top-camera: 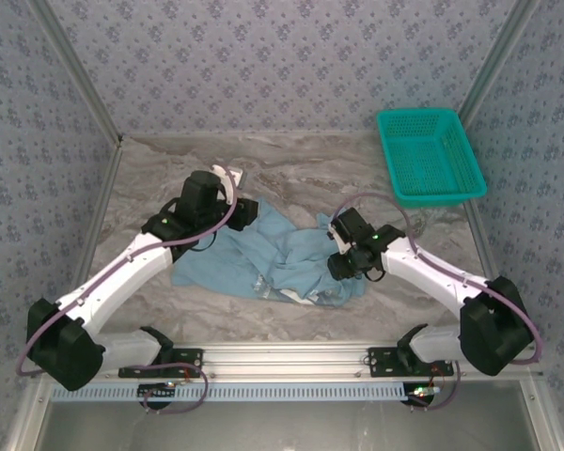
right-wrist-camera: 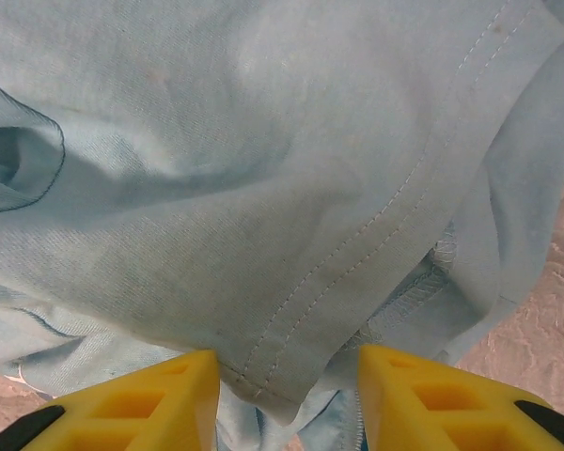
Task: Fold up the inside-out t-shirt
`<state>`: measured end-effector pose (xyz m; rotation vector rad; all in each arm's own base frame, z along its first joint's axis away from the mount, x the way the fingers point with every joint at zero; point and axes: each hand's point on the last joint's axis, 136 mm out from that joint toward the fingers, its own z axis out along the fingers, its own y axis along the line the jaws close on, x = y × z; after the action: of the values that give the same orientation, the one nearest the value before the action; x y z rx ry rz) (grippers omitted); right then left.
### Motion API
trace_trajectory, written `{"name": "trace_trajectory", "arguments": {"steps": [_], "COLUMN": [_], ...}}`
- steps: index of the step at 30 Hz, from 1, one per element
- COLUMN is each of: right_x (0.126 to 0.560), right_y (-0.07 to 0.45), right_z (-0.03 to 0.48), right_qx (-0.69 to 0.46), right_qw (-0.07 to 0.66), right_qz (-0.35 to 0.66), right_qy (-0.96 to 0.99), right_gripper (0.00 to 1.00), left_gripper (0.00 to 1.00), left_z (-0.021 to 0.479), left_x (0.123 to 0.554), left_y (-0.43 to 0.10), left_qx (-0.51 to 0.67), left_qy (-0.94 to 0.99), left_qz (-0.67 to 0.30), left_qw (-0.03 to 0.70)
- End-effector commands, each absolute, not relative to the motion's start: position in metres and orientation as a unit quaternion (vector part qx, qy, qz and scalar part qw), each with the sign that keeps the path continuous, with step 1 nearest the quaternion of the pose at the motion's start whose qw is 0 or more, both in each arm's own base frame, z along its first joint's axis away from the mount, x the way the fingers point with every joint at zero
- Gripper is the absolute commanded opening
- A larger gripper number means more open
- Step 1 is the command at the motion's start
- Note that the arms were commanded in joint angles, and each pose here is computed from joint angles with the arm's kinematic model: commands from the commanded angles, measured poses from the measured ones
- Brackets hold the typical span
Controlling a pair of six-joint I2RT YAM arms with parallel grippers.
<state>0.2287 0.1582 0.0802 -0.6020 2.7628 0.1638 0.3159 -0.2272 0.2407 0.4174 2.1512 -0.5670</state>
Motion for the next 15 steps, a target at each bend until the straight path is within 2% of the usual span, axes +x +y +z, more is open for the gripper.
{"name": "trace_trajectory", "arguments": {"steps": [1,15], "right_x": [0.226,0.210], "right_y": [0.160,0.163], "right_z": [0.080,0.090], "right_qx": [-0.212,-0.178], "right_qw": [0.143,0.149], "right_qz": [0.056,0.105], "right_qy": [0.965,0.967], "right_gripper": [0.46,0.42], "left_gripper": [0.43,0.43], "left_z": [0.250,0.245], "left_x": [0.317,0.319], "left_y": [-0.225,-0.227], "left_qx": [0.155,0.147], "left_qy": [0.853,0.858], "left_qz": [-0.233,-0.238], "left_qw": [0.440,0.431]}}
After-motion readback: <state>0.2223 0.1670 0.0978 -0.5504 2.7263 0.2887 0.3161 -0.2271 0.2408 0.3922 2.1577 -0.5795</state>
